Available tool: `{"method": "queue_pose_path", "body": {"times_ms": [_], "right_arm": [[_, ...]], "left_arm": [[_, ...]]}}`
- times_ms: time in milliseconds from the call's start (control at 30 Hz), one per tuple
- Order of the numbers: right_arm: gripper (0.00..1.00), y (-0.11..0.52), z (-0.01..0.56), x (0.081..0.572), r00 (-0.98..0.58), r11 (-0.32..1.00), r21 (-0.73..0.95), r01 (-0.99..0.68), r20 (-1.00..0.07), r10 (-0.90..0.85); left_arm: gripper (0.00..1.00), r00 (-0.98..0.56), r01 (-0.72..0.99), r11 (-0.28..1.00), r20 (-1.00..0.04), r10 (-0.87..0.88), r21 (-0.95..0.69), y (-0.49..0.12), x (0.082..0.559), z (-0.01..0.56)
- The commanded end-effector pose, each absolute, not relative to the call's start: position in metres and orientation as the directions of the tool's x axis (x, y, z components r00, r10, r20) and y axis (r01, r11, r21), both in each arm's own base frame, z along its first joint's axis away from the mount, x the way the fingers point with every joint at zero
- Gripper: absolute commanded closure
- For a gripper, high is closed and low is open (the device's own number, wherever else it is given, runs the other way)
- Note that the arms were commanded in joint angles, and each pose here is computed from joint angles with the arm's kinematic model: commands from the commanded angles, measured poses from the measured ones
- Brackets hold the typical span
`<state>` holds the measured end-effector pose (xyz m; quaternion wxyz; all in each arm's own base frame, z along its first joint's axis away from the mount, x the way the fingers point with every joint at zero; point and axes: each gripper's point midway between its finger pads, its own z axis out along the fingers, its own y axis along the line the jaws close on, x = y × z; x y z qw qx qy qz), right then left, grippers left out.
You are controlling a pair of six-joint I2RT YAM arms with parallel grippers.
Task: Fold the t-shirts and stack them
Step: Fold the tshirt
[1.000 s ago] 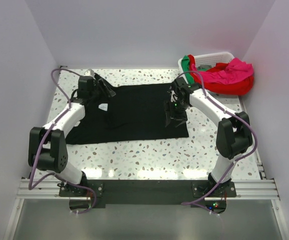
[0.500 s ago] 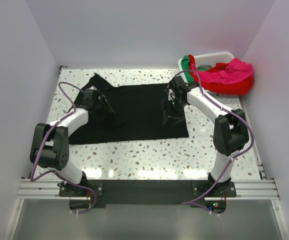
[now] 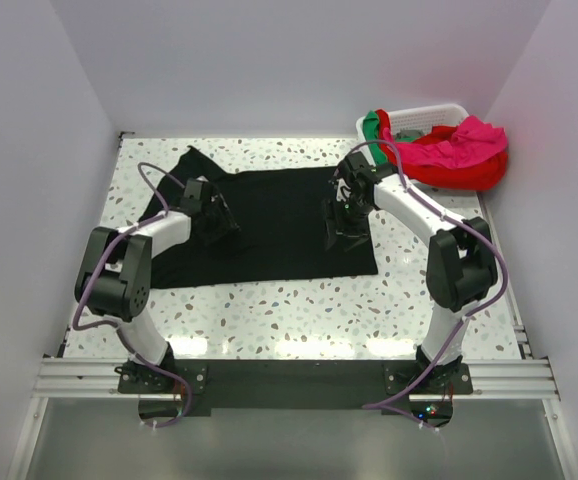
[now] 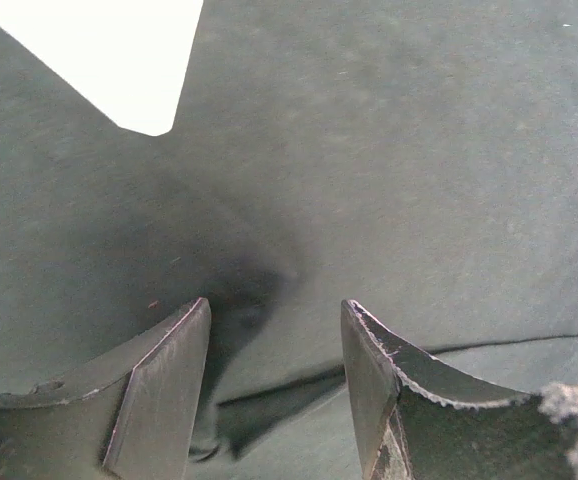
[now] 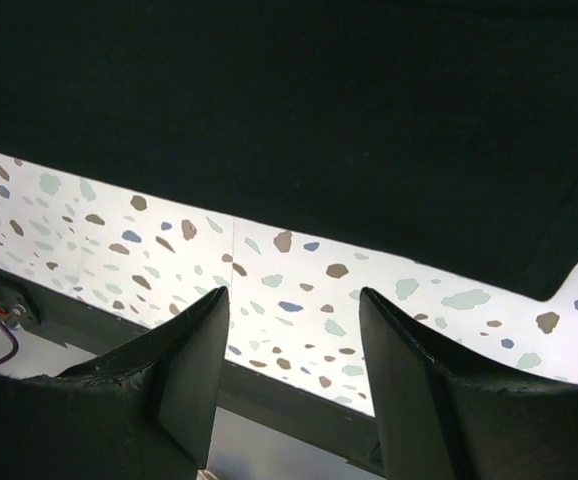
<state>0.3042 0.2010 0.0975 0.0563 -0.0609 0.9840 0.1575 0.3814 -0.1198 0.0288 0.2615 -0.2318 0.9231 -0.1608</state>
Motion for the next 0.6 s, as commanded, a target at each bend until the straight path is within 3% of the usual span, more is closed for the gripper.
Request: {"method": "queue_pose_path", "body": {"times_ms": [0,333,567], "right_arm": [[0.41,0.205,0.105,0.310,-0.982,0.939,0.307,-0.156,-0.155,-0.112],[0.41,0.205,0.102,0.310,-0.983,0.942,0.300,-0.154,-0.146,-0.114],[0.41,0.205,0.096,0.319,-0.980,0.944,0.284,-0.170,-0.149,-0.132]], "left_arm": [[0.41,-0.740,-0.286,0.839,-0.449,-0.500,-0.463,-0.140,0.405,0.045],[0.41,-0.757,-0.251,0.831,-0.434,-0.488,-0.496,-0.163,0.408,0.052],[0.39,-0.677,-0.238,0.809,-0.506,-0.535,-0.538,-0.144,0.415,0.109]]}}
